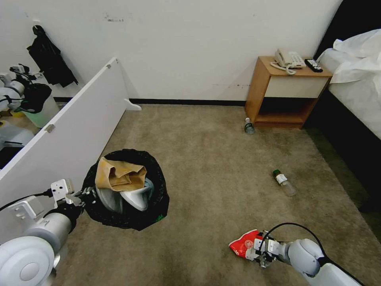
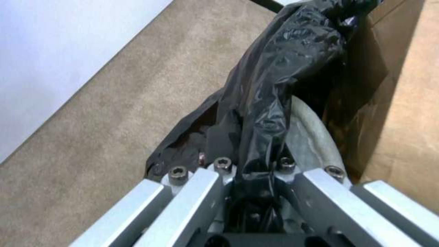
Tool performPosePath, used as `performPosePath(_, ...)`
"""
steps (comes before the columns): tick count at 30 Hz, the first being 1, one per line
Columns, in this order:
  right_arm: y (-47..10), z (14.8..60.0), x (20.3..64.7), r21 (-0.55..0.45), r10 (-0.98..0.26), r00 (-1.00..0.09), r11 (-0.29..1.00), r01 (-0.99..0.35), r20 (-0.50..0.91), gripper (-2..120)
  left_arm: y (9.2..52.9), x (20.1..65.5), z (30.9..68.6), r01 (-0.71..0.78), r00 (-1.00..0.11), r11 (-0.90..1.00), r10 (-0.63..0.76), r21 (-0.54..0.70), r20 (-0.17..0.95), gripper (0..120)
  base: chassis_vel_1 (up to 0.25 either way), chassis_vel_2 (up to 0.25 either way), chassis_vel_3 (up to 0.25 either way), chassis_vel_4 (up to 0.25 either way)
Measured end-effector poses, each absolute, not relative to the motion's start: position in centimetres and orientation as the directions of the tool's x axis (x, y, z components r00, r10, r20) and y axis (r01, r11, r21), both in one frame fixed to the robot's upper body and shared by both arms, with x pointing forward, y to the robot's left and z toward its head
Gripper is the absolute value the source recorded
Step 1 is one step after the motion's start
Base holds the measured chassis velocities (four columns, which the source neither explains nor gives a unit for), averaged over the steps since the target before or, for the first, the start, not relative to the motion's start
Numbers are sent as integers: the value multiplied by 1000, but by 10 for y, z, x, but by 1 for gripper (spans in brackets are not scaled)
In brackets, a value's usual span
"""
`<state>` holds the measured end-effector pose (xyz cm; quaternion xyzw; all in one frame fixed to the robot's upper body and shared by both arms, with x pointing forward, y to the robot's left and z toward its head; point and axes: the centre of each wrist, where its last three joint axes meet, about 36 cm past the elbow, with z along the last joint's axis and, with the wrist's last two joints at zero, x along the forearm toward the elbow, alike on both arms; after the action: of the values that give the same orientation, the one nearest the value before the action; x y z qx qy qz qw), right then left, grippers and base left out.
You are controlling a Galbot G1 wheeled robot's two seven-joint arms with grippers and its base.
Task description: Pick up the trash bin, then pick up the garbage from the floor and place it into the trash bin.
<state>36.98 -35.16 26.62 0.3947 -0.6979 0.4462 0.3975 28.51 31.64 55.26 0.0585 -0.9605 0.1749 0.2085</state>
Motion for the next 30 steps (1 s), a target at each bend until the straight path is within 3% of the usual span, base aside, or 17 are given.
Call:
performPosePath(5,-352,261,374,-304,-205,-370,291,-907,906,90,317,285,553,-184,-906,933,-40,-308,420,1,0,0,0,0)
performPosePath(12,-355,262,372,-299,-216,-369,297,-907,904,86,317,286,553,-185,-906,933,-40,-309,420,1,0,0,0,0)
performPosePath(17,-356,262,369,-296,-236,-371,299,-907,898,76,317,287,552,-184,-906,933,-39,-309,421,1,0,0,0,0)
performPosePath(30,-353,276,359,-296,-309,-386,301,-907,869,30,319,287,552,-186,-905,933,-41,-309,423,1,0,0,0,0)
